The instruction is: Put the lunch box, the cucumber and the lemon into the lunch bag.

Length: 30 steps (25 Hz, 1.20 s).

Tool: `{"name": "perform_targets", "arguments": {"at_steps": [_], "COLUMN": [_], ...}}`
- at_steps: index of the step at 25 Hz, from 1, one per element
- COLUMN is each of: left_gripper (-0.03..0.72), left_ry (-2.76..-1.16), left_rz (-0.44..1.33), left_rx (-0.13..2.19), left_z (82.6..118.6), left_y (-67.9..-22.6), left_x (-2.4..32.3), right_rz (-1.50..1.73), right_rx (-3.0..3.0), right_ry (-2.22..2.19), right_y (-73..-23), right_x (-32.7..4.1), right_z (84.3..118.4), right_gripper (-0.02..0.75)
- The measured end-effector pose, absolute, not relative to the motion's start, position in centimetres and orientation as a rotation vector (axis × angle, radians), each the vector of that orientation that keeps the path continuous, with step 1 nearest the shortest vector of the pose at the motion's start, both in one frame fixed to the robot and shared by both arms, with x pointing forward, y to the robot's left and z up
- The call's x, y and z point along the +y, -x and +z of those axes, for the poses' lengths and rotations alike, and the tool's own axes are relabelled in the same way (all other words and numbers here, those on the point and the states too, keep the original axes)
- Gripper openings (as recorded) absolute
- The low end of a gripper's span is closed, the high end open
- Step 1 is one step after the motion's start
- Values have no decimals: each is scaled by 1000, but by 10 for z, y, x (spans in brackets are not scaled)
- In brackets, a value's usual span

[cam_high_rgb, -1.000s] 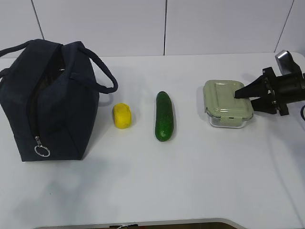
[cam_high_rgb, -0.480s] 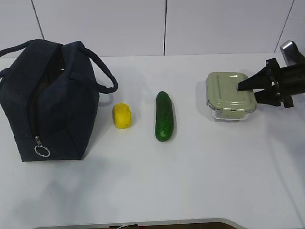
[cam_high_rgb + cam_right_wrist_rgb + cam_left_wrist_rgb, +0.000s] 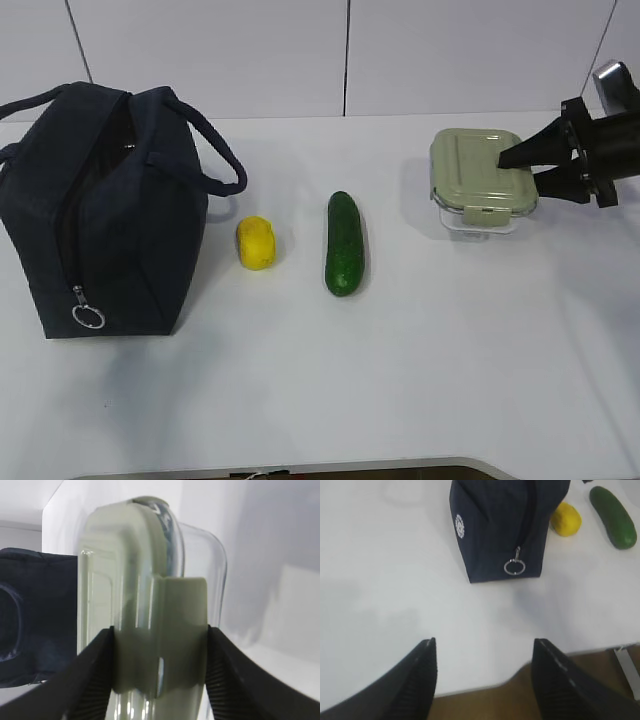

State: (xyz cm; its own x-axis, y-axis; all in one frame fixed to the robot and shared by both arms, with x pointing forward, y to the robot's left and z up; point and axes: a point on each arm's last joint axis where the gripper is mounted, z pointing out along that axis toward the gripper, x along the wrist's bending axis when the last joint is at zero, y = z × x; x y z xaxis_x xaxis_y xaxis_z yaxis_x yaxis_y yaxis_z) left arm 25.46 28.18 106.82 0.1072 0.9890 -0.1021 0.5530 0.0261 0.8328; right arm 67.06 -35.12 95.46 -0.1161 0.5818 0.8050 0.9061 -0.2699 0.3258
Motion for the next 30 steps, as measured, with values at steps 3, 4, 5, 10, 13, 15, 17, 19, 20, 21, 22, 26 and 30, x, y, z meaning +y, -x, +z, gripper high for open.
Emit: {"name": "perform_targets", "arguments": {"at_steps": [3,4,5,10,13,15,17,19,20,21,22,26,30], "left_gripper": [438,438,438,438,438,438,438,438,438,438,438,440,456], "left_ry": [-1595,-1581,-1573,-1542,-1519,-1519,-1520,-1524,-1520,-1519,-1516,-1504,-1503], "left_rz": [749,760,763,661,558,504,464,410,391,370,346,235,146], "left_rx": [1534,1530,1529,1574,1620,1657,1684,1708,1712,1716,1720,1735,1771], "left_z": [1091,1100,1107,1126,1130,1129,1128,1125,1125,1123,1122,1110,1093], "left_y": [-270,-277,-283,-331,-366,-388,-407,-427,-435,-444,-453,-483,-504], "left_x": [284,285,286,287,288,289,290,291,291,291,290,288,288], "right_rz": [-1338,-1337,-1337,-1358,-1382,-1392,-1391,-1390,-1392,-1395,-1395,-1401,-1424], "right_rx": [-1660,-1664,-1664,-1668,-1663,-1648,-1645,-1641,-1639,-1639,-1637,-1655,-1669], "right_ry": [1802,1796,1790,1766,1749,1743,1738,1729,1722,1714,1708,1674,1649], "right_y": [-670,-671,-671,-671,-671,-671,-671,-671,-672,-672,-672,-673,-679], "right_x": [-342,-339,-335,-326,-319,-316,-313,-308,-306,-302,-299,-287,-277], "right_z": [960,962,963,973,980,983,984,984,984,985,986,993,1007], "right_gripper": [405,405,405,405,405,405,405,405,405,405,405,405,405]}}
